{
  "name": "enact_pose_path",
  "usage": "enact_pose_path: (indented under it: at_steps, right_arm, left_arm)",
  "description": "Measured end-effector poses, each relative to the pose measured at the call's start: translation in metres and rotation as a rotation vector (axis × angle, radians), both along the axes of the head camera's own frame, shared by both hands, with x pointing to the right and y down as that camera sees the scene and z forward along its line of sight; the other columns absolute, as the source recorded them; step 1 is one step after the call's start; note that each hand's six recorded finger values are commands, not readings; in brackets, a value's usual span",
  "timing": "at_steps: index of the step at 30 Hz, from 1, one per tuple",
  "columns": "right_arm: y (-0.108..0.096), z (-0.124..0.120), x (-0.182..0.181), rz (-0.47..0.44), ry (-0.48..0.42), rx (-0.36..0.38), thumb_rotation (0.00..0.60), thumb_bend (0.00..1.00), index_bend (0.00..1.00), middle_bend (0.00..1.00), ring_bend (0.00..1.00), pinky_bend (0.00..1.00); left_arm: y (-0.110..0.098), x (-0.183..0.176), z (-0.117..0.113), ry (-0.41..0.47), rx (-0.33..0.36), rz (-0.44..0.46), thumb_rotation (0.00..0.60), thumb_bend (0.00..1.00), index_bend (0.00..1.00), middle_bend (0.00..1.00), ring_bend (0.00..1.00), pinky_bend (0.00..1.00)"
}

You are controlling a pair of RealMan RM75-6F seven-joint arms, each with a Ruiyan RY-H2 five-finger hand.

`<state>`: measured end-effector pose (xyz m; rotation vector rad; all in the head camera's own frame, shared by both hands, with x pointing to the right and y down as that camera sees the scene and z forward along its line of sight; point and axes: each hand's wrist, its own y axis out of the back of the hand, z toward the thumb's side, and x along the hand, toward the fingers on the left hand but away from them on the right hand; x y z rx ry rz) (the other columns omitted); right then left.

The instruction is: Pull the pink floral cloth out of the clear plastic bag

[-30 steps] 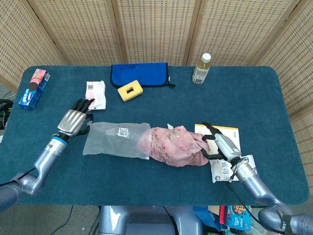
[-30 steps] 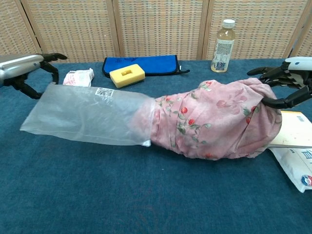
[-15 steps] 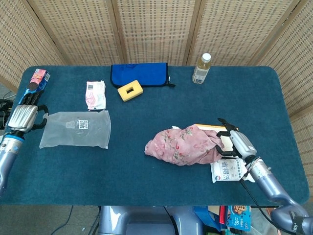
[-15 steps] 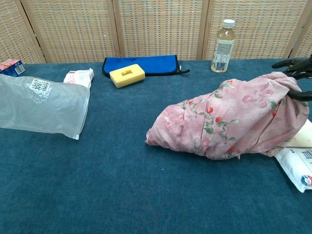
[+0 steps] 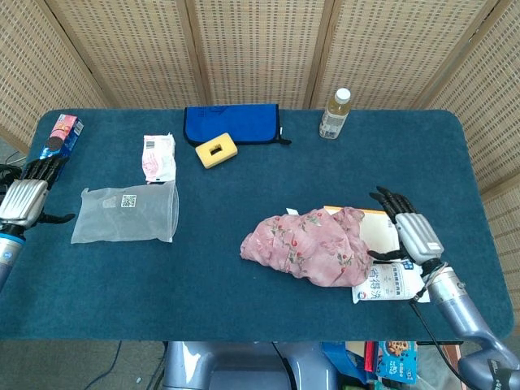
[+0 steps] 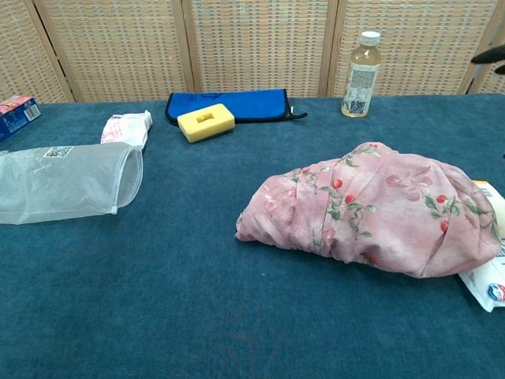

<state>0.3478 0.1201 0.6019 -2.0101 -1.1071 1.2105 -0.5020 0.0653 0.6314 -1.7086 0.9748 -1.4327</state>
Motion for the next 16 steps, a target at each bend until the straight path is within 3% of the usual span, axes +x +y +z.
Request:
enact_pose_path:
  at_steps: [5, 9, 16]
  right_arm:
    - [0.012, -0.028, 0.023, 0.008, 0.066, 0.134, 0.600, 0.00, 0.00, 0.00, 0.00, 0.00]
    - [0.036, -0.048, 0.043, 0.030, 0.121, 0.207, 0.600, 0.00, 0.00, 0.00, 0.00, 0.00]
    - [0.098, -0.070, 0.058, 0.048, 0.222, 0.270, 0.600, 0.00, 0.00, 0.00, 0.00, 0.00]
  left_arm:
    - [0.021, -0.010, -0.038, 0.006, 0.067, -0.038, 0.600, 0.06, 0.00, 0.00, 0.00, 0.00]
    - [0.050, -0.013, -0.058, -0.036, 0.090, -0.062, 0.600, 0.05, 0.00, 0.00, 0.00, 0.00]
    - [0.132, -0.011, -0.083, -0.026, 0.086, -0.199, 0.600, 0.05, 0.00, 0.00, 0.00, 0.00]
